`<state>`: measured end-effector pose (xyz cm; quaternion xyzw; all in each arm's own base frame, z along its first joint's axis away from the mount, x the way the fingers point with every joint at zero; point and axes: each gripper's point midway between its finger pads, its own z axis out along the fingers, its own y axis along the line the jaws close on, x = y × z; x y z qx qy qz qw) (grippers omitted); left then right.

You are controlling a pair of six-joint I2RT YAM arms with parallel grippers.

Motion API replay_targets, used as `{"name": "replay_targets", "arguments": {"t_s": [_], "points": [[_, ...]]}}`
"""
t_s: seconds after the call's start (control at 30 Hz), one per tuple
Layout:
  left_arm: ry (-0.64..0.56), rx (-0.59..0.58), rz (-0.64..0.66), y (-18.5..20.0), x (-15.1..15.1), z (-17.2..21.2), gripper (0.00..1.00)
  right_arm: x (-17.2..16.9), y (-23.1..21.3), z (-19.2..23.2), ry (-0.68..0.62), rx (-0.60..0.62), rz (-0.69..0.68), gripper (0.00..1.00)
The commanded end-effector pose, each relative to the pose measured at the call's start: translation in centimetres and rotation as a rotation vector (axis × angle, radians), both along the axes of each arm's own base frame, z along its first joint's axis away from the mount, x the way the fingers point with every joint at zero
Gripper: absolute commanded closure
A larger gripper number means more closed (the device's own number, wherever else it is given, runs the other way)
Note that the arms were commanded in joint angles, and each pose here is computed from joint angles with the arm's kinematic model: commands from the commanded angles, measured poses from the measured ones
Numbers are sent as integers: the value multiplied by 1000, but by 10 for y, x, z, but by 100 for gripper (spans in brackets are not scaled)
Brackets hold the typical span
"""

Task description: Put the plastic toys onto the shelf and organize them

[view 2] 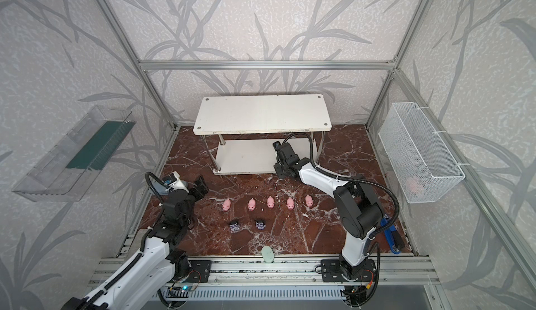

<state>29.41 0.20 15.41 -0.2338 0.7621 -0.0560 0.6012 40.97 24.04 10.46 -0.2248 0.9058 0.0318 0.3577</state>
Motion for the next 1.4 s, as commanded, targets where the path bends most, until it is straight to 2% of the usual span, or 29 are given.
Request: {"name": "replay_targets", "arguments": {"t_s": [0.0,0.3,0.47,0.67,0.9,1.37], "points": [[-15,-13,12,2,0,3,11,1,1,-3,3,12,-5,65],[-10,-14,13,2,0,1,11,-1,1,-11,14,24,-11,55],[-10,-14,13,2,-1,1,11,0,1,-14,12,24,-15,55],[-10,-14,16,2,-1,1,11,2,0,-15,1,20,-20,65],[-12,-16,15,2,-2,1,11,-1,-3,-6,8,-6,3,70],[-17,-16,20,4,-5,-2,11,-21,-39,41,103,-73,8,74]]}}
